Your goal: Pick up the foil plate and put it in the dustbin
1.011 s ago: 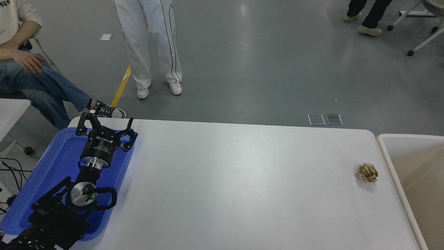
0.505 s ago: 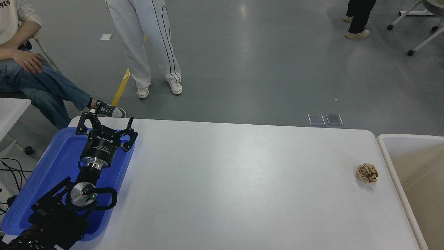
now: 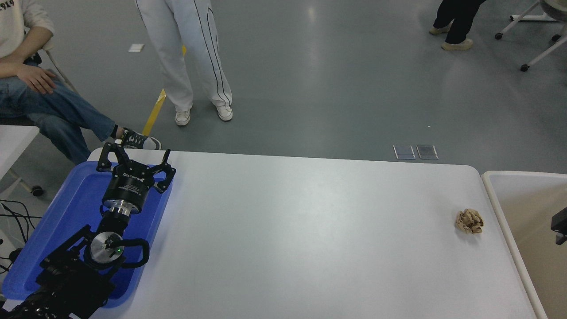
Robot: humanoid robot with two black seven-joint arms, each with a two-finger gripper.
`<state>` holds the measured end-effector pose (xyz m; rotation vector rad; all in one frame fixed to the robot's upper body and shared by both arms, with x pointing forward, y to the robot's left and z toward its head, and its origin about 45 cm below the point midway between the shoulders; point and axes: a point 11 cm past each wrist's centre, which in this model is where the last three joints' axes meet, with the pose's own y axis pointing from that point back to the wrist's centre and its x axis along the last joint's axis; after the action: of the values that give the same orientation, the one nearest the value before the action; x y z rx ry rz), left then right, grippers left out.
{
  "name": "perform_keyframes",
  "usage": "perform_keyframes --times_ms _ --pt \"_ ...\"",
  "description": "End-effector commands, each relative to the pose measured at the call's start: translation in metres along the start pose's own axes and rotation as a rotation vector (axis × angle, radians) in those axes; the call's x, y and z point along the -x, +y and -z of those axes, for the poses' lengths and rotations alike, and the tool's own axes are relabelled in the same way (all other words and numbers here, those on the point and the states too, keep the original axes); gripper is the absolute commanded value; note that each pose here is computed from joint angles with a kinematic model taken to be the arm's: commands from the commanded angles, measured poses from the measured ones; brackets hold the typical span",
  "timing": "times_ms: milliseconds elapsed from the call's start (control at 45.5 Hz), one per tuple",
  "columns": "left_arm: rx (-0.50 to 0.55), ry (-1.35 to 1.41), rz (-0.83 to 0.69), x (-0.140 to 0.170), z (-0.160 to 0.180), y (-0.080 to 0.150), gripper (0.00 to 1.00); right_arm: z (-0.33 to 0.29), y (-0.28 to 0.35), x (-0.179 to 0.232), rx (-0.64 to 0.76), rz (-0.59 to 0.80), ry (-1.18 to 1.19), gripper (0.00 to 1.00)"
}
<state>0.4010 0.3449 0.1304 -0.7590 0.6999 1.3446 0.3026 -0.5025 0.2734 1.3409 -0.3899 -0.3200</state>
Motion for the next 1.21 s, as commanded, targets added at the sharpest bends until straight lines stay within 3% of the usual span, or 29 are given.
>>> perform_keyframes --times_ms 0,286,527,1187 --pt "-0.001 0.000 -0.001 0.000 0.000 0.000 1.00 0.042 0.050 -0.009 -0.058 -0.046 0.096 1.00" --pt "-0.001 0.000 -0.001 0.000 0.000 0.000 1.00 0.102 0.090 -0.016 -0.040 -0.123 0.259 1.00" --pt "-0.001 0.000 -0.001 0.000 0.000 0.000 1.00 0.149 0.121 -0.009 -0.124 -0.172 0.354 1.00" --pt "0.002 0.000 -0.001 0.000 0.000 0.000 1.00 0.200 0.167 0.013 -0.144 -0.235 0.482 1.00"
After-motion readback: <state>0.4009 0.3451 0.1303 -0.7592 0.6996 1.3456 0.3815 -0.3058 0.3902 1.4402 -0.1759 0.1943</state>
